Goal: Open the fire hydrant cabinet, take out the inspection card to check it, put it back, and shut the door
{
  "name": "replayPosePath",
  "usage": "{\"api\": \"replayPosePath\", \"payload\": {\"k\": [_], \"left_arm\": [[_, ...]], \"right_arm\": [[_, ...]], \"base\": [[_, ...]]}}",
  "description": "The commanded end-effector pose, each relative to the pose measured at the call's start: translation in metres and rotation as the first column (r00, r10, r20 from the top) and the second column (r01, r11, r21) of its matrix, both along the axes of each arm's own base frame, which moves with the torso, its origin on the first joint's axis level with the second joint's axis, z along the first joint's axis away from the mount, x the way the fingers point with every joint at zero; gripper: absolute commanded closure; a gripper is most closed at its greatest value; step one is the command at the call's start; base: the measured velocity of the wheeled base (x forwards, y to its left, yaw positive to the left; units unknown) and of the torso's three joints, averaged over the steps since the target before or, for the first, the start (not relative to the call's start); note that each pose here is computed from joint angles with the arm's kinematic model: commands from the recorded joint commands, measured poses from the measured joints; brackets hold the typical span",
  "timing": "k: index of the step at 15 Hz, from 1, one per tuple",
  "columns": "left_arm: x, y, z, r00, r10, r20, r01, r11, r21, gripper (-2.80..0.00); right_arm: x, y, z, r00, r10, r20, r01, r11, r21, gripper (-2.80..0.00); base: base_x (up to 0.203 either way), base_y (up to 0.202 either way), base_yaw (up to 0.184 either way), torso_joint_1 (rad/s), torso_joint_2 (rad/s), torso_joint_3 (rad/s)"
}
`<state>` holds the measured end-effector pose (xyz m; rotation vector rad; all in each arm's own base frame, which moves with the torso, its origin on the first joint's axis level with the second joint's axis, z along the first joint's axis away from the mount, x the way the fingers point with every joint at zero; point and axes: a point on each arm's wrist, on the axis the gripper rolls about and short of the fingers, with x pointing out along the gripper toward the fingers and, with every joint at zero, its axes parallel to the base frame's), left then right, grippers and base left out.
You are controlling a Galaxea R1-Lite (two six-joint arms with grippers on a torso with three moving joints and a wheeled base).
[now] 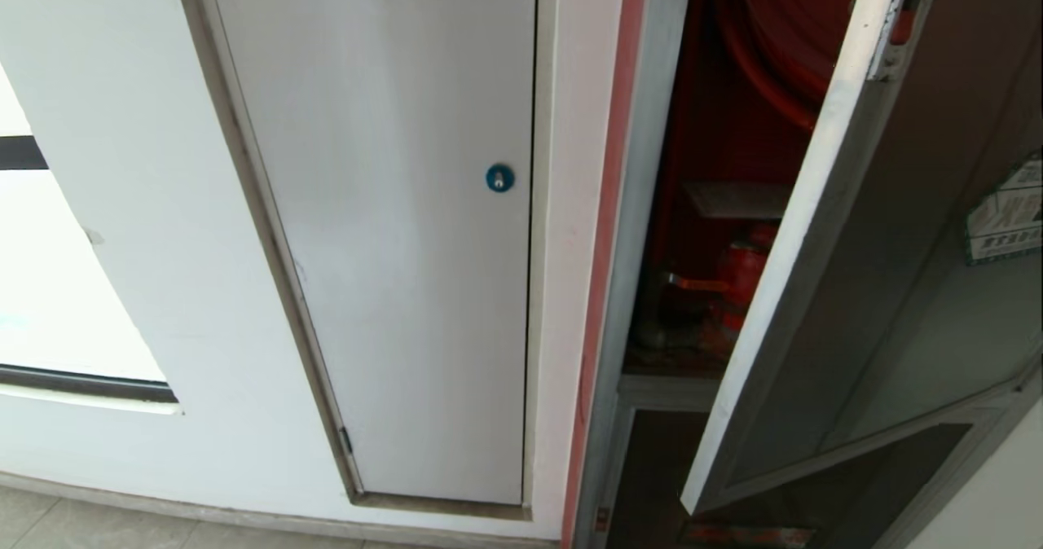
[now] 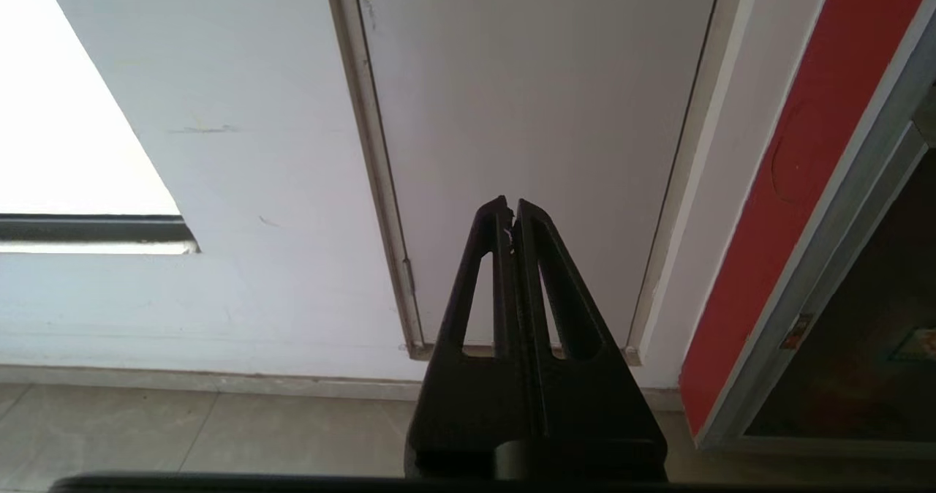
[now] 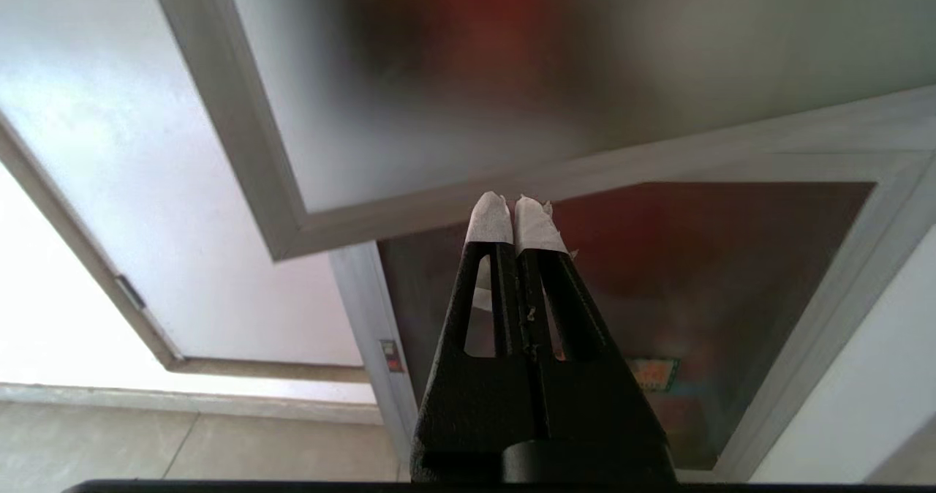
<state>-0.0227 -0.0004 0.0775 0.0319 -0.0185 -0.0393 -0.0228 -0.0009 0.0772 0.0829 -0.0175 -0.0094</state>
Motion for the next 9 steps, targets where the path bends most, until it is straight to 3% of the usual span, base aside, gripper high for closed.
{"api": "replayPosePath", "payload": {"k": [1, 9], "left_arm": [[0.0009, 0.0, -0.0034, 1.0, 0.0, -0.012, 0.0, 1.0, 0.001, 0.0], [0.0009, 0.0, -0.0034, 1.0, 0.0, -0.012, 0.0, 1.0, 0.001, 0.0]], "right_arm": [[0.0004, 0.0, -0.0008, 1.0, -0.001, -0.005, 0.001, 1.0, 0.0, 0.0], [0.0003, 0.0, -0.0008, 1.0, -0.001, -0.003, 0.001, 1.0, 0.0, 0.0]], "base": [[0.197, 0.0, 0.002, 0.007, 0.0, -0.002], [0.197, 0.0, 0.001, 0.002, 0.0, 0.002]]}}
